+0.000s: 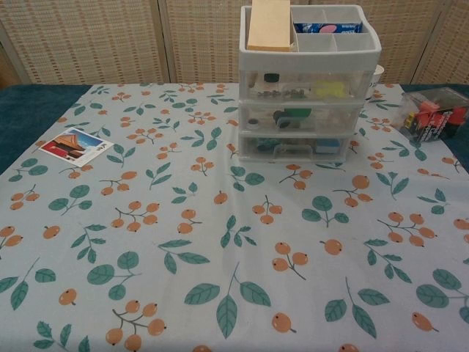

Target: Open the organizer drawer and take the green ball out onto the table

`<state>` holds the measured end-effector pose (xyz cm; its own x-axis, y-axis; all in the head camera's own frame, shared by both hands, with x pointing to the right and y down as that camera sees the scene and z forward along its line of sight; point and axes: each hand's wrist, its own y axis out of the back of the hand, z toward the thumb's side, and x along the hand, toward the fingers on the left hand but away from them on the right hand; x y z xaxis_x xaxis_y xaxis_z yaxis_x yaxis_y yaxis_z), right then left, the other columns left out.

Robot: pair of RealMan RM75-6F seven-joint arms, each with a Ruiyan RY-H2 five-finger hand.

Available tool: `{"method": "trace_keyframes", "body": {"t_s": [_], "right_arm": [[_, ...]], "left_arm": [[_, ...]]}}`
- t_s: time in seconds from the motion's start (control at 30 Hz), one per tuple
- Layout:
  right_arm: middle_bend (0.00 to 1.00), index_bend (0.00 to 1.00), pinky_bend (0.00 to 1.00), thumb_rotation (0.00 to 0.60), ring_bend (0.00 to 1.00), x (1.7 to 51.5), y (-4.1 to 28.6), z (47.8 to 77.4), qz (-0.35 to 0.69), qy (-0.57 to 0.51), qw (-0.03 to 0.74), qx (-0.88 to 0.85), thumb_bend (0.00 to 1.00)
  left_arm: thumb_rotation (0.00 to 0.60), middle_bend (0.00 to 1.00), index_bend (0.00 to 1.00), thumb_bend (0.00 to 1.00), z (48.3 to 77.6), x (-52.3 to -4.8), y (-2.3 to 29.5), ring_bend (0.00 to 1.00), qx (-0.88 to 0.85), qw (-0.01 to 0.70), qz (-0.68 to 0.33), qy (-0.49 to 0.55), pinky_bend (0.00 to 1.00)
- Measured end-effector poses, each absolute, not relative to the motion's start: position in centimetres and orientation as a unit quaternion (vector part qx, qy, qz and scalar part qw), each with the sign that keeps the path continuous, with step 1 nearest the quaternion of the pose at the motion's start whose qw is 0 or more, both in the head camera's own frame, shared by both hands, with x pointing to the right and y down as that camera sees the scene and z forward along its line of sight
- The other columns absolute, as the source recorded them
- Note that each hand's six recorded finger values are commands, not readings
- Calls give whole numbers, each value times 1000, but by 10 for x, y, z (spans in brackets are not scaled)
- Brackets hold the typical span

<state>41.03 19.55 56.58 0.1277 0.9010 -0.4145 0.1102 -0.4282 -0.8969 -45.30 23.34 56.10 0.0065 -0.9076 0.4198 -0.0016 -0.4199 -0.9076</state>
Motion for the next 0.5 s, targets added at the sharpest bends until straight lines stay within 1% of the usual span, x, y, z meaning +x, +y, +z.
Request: {"method": "trace_keyframes", "body": {"t_s": [0.1, 0.23, 0.33, 0.4, 0.5], "right_arm": [[264, 52, 311, 600, 257, 398, 190, 567, 520, -383, 369, -668, 0], [386, 52, 588, 600, 487, 383, 185, 572, 510, -374, 360, -686, 1], [469, 54, 690, 600, 595, 367, 181, 581, 505, -358, 341, -708, 7], [593, 65, 784, 600, 703, 356, 178, 587, 500, -349, 330, -721, 30], [744, 79, 869, 600, 811, 333, 171, 600, 481, -342, 306, -747, 75]], "left_arm": [[600, 0, 33, 0, 559, -453, 233, 20, -598, 384, -590, 383, 88], [600, 0, 33, 0, 557, -454, 234, 20, -598, 383, -589, 385, 88], [600, 0, 33, 0, 557, -454, 235, 20, -599, 381, -589, 385, 88], [600, 0, 34, 0, 557, -455, 236, 20, -600, 380, -589, 386, 88], [600, 0, 34, 0, 557, -457, 237, 20, -600, 377, -590, 387, 88]]}}
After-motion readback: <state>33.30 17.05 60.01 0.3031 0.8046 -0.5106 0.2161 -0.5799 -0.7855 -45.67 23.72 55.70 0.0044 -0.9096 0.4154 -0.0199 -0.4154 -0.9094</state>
